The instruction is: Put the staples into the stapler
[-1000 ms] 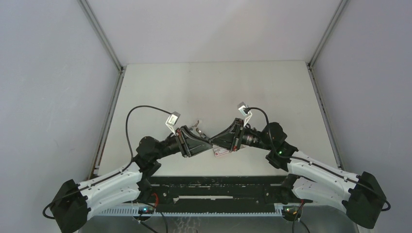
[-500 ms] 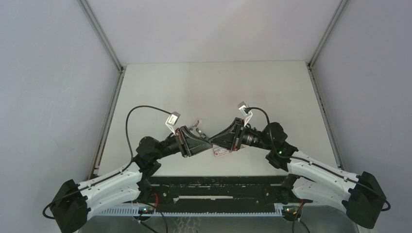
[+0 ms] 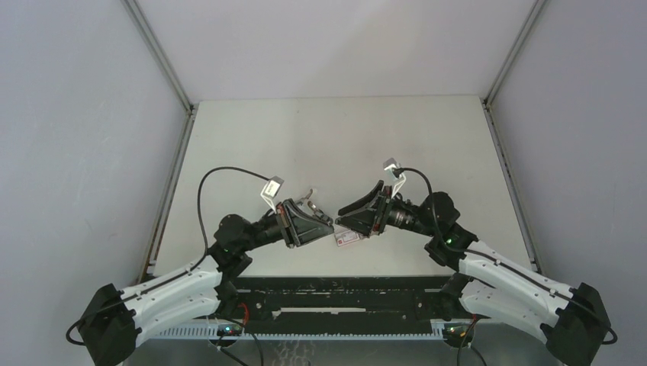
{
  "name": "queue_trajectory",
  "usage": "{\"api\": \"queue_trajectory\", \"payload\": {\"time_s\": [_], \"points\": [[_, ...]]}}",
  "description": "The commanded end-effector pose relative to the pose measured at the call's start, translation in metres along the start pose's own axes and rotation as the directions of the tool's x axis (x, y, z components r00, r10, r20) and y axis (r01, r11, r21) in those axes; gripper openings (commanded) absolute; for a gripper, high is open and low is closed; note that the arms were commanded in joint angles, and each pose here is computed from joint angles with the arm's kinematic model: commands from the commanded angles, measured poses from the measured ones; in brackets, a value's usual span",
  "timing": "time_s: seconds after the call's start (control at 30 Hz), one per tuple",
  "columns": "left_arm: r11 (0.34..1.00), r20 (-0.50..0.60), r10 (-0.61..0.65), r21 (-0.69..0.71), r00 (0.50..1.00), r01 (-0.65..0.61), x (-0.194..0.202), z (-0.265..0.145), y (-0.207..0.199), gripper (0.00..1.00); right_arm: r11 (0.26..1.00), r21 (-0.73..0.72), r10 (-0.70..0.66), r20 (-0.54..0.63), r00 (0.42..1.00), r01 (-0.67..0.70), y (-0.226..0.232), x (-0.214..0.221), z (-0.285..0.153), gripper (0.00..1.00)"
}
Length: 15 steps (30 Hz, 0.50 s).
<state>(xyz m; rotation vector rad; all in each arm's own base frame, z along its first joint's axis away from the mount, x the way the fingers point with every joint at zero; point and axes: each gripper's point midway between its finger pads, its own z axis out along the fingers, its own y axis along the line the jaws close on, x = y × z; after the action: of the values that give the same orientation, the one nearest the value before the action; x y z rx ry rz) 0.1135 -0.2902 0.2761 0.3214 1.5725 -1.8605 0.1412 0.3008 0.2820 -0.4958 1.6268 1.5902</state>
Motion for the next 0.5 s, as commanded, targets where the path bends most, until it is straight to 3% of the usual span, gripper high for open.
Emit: {"api": "queue_trajectory", "payload": {"time_s": [0.0, 0.13, 0.27, 0.47], "points": [[0.998, -0.011, 0.042, -0.043, 0.999, -0.042, 0.001, -0.002, 0.006, 0.13, 0.998, 0.007, -0.056, 0.038, 0.998, 0.055, 0.003, -0.014, -0.01, 0.49], [0.964, -0.15, 0.093, -0.232, 0.984, -0.126, 0.023, -0.013, 0.05, 0.14, 0.994, 0.091, -0.071, 0.048, 0.996, 0.066, -0.012, -0.017, -0.019, 0.49], [0.839, -0.362, 0.102, -0.469, 0.926, -0.276, 0.05, -0.048, 0.112, 0.14, 0.982, 0.169, -0.084, 0.019, 0.996, 0.08, -0.028, -0.01, -0.027, 0.49], [0.717, -0.514, -0.006, -0.6, 0.858, -0.355, 0.074, -0.075, 0.158, 0.11, 0.974, 0.217, -0.073, -0.002, 0.997, 0.071, -0.04, 0.004, -0.036, 0.48]]}}
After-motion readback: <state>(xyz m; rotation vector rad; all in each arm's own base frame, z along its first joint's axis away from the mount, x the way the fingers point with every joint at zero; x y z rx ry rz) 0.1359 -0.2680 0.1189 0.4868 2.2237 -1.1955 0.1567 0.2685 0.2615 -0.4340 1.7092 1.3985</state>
